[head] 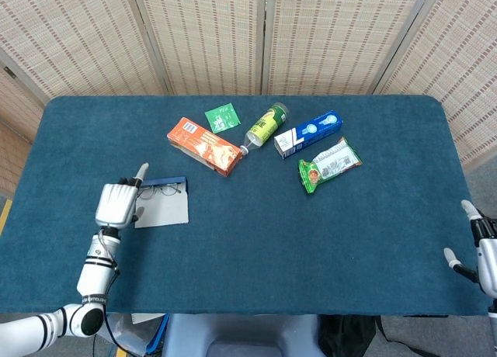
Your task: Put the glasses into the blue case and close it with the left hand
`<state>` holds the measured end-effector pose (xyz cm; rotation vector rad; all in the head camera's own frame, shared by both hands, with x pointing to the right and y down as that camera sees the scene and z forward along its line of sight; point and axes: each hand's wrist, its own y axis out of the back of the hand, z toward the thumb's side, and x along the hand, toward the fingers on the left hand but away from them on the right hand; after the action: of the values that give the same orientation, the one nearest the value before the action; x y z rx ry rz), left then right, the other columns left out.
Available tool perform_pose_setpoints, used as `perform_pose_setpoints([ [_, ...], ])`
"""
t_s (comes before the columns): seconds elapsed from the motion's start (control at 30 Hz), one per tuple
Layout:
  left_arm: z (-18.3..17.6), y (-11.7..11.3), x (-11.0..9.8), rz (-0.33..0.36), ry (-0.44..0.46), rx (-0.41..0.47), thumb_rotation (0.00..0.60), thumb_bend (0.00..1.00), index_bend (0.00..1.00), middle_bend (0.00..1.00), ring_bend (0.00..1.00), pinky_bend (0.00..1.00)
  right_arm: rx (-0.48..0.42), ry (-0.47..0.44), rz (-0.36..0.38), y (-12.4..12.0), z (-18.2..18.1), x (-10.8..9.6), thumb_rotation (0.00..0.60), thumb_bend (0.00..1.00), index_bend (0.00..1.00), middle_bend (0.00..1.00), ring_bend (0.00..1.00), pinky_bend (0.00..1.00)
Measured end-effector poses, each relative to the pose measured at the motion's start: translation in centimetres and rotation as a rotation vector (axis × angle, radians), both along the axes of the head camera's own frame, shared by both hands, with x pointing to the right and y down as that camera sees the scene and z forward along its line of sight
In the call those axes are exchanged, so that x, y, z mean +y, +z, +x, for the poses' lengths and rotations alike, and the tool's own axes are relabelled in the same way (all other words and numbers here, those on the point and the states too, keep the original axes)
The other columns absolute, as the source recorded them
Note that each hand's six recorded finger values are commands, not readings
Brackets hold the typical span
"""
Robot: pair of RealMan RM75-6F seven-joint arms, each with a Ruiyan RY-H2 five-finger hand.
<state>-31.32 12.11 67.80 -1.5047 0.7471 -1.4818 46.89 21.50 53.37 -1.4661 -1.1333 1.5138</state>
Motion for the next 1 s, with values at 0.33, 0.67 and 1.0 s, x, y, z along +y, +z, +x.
perform_pose_setpoints([
  [0.33, 1.1, -0.3, 2.6, 0.022, 0.084, 0.054, 0.600, 0.23, 0.06, 0.06, 0.04, 0.03, -0.001, -0.021, 0.026, -0.7, -0.6, -0.3, 0.600, 0.25, 0.05, 0.17, 0.15, 0.24],
  [0.67, 2.9, 2.3, 4.6, -0.019, 0.153, 0.037, 0.600, 0.23, 0.05, 0.00, 0.00, 0.00, -0.006, -0.021, 0.029, -0.8, -0.6, 0.0, 0.600, 0.25, 0.05, 0.17, 0.14, 0.23],
  [1.0, 2.5, 4.3, 5.1, -0.055, 0.149, -0.015, 0.600, 0.23, 0.04, 0.00, 0.00, 0.00, -0.006, -0.015, 0.023, -0.7, -0.5, 0.2, 0.600, 0.25, 0.05, 0.17, 0.14, 0.23],
])
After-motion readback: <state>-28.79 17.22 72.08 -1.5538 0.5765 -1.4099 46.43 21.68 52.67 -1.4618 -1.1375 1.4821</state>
